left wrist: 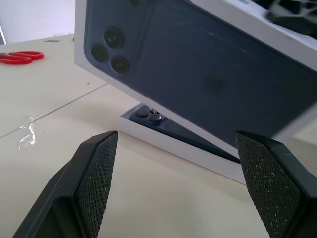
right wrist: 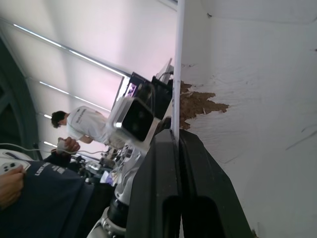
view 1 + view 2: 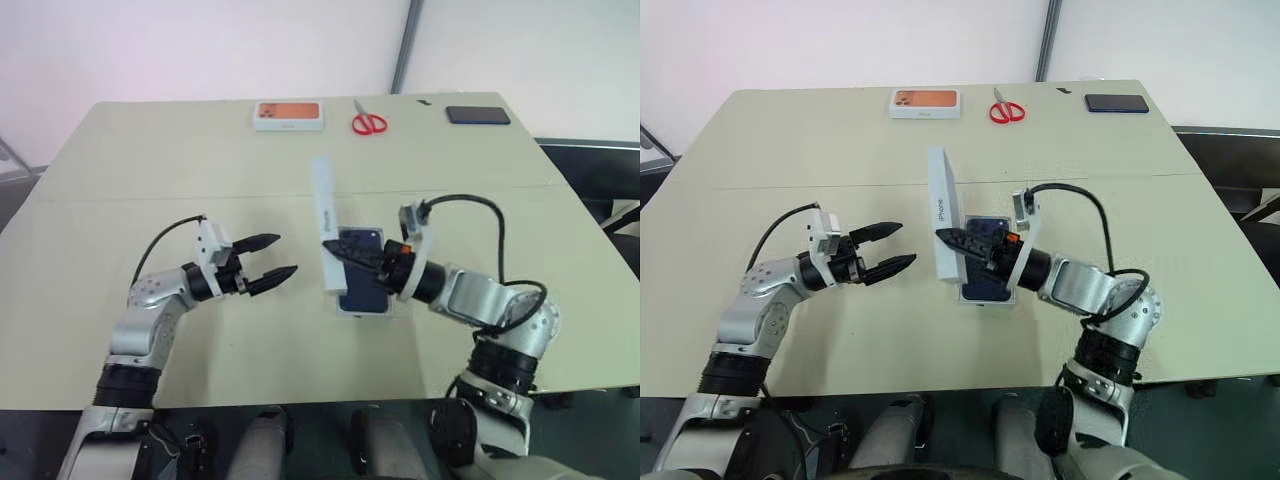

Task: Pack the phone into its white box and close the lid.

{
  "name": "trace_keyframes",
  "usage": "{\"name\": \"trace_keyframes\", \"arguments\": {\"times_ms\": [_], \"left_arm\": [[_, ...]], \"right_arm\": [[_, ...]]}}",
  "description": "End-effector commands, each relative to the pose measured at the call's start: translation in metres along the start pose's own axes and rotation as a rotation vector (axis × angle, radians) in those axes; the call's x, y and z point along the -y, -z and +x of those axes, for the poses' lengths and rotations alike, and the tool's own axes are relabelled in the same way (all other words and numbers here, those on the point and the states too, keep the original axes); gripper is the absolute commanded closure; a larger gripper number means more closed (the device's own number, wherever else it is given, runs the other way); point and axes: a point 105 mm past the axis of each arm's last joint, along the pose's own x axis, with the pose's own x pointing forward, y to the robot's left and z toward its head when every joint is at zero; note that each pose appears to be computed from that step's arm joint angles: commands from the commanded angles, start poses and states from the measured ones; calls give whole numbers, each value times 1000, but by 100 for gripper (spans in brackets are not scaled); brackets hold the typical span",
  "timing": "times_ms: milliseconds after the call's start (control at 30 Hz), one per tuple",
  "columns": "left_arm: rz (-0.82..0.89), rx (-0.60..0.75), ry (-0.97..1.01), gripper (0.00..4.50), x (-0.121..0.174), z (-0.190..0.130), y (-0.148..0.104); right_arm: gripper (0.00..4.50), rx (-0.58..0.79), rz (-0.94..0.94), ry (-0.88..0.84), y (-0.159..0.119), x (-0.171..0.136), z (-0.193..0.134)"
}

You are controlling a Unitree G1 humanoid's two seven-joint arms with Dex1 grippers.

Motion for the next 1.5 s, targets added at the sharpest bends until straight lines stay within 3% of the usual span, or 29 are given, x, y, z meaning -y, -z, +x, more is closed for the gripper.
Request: {"name": "trace_keyframes", "arguments": {"times_ms": [33, 233, 367, 533, 600, 700, 867, 933, 1000, 1233, 1500], "left_arm": [[55, 68, -21, 53, -3, 4, -24], [7, 46, -2, 53, 3, 7, -14], [-3, 26, 11, 177, 8, 10, -7], [8, 4, 13, 417, 14, 17, 2], [6, 4, 13, 417, 16, 21, 5], [-19, 0, 32, 423, 21, 29, 11], [-22, 4, 32, 423, 20, 39, 13], [-36, 5, 37, 423, 19, 45, 14], [-38, 4, 39, 423, 19, 48, 15], [-62, -1, 56, 423, 10, 79, 18], [-41, -29, 132, 423, 18, 94, 25]], "right_arm": [[444, 5, 70, -90, 4, -23, 6], [444, -4, 158, 15, 19, -4, 11], [450, 0, 209, 62, 22, 9, 12], [450, 15, 224, 91, 20, 16, 12], [450, 23, 228, 101, 19, 19, 11], [363, 20, 214, 149, 21, 28, 7], [119, 32, 103, 155, 7, 24, 3], [24, 2, -114, 199, -6, 21, -7], [24, -20, -223, 213, -12, 20, -13], [24, 1, -755, 560, -80, 58, -82], [24, 20, -1002, 624, -96, 65, -89]]}}
